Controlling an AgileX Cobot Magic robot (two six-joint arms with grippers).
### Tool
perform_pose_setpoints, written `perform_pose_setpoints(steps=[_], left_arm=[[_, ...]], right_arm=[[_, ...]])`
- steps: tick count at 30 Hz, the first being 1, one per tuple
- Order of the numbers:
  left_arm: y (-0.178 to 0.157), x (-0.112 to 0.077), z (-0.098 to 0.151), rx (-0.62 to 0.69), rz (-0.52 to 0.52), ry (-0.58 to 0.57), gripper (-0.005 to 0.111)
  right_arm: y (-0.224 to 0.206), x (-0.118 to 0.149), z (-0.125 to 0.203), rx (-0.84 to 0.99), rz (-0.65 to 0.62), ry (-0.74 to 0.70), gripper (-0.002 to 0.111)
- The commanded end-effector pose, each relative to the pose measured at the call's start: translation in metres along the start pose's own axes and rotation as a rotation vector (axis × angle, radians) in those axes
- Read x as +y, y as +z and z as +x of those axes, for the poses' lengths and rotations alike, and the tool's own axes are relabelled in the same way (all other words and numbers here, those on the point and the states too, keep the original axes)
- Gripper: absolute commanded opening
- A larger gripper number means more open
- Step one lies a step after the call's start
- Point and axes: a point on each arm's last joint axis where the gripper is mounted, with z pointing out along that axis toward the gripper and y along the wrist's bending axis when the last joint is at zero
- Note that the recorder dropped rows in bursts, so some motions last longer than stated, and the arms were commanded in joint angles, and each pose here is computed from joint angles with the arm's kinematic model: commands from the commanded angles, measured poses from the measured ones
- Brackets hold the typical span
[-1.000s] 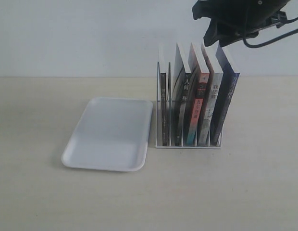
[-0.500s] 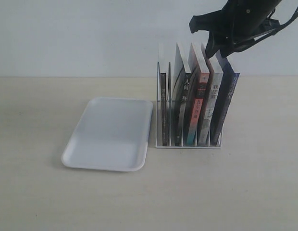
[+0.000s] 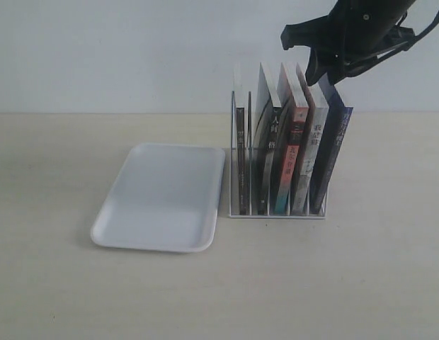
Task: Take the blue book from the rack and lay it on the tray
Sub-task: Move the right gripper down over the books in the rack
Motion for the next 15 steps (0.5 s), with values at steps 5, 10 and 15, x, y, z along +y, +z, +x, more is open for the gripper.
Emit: perform_pose_setpoints(steps=[5,10,15], left_arm=[[-0.001,0.0,-0.003,-0.022,-0.001,-0.006,0.005],[-0.001,0.0,-0.003,-0.022,-0.001,-0.006,0.005],[-0.001,0.0,-0.003,-0.022,-0.001,-0.006,0.005]], right_arm=[[-0.002,0.0,-0.002,-0.02,0.005,0.002,0.035],[0.009,-0.001,-0.002,0.002,0.007,0.003,0.035],[0.023,-0.002,-0.001,0.022,0.008,0.009,0.035]])
